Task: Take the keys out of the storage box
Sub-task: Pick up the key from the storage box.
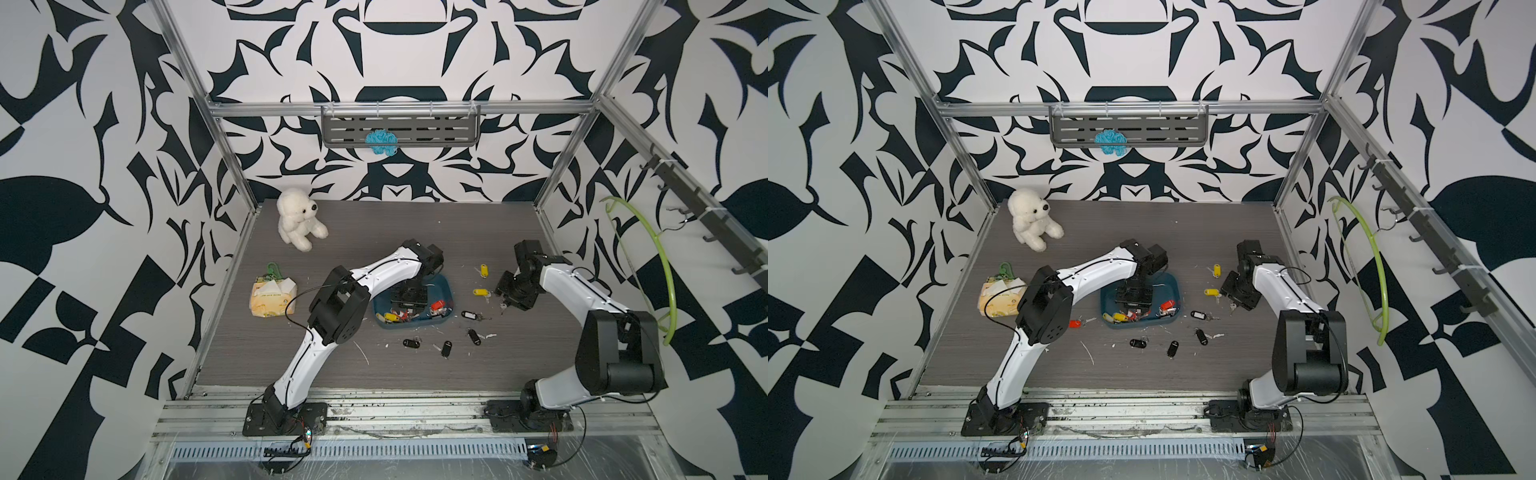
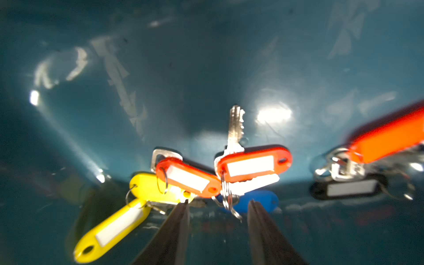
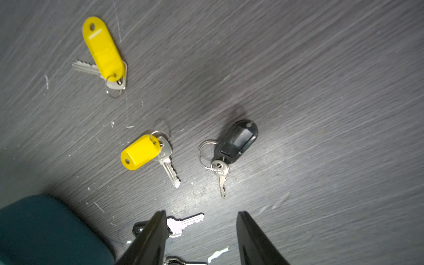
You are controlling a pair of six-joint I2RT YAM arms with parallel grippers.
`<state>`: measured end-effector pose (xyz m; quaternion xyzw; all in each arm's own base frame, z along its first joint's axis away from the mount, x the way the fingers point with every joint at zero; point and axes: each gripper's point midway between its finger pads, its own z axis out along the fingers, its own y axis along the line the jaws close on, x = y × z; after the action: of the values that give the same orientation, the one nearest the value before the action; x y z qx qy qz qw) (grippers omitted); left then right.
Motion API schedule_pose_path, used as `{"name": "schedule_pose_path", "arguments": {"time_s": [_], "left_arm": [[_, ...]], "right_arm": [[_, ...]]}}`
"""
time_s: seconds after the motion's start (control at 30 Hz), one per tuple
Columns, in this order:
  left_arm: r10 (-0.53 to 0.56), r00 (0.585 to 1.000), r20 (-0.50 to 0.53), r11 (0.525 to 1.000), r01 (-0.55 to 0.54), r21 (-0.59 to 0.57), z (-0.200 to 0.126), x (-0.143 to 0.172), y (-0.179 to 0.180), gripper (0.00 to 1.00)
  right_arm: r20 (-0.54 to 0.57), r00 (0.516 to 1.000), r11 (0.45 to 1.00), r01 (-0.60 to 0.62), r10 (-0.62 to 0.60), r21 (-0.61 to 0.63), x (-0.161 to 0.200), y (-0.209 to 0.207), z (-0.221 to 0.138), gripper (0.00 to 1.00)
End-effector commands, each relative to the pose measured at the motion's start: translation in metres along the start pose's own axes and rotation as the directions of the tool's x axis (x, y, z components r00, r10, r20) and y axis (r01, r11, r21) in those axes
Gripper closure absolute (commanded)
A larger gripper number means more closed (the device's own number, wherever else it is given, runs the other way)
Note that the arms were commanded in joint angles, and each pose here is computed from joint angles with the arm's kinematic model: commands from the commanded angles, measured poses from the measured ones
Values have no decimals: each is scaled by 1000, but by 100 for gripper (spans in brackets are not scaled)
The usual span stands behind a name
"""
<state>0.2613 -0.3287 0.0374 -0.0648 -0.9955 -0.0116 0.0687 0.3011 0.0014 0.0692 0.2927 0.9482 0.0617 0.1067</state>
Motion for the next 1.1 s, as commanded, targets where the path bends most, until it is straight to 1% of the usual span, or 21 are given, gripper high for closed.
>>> {"name": "schedule_pose_path", "arguments": {"time_s": [0.0, 0.3, 0.4, 0.57, 0.87, 1.07], "left_arm": [[-21, 1000, -8, 1000, 21, -18, 5, -2, 0, 54], [-26, 1000, 14, 999, 27, -28, 7, -9, -1, 61], [-17, 999, 37, 999, 19, -49, 3, -14, 2, 62], [1, 999, 42, 997, 2, -77, 4, -19, 3, 64], [11, 999, 47, 996, -7, -86, 8, -22, 3, 69], [32, 996, 77, 993, -23, -115, 6, -30, 6, 80]], "right_arm": [[14, 1000, 999, 17, -16, -30, 0, 4, -9, 45], [2, 1000, 999, 17, -17, -44, 4, 6, -9, 46], [-2, 1000, 999, 18, -18, -47, 4, 6, -9, 46], [-5, 1000, 998, 22, -22, -51, 5, 7, -9, 46], [-17, 1000, 998, 24, -25, -59, 6, 9, -9, 47], [-22, 999, 998, 24, -25, -61, 7, 9, -9, 47]]}}
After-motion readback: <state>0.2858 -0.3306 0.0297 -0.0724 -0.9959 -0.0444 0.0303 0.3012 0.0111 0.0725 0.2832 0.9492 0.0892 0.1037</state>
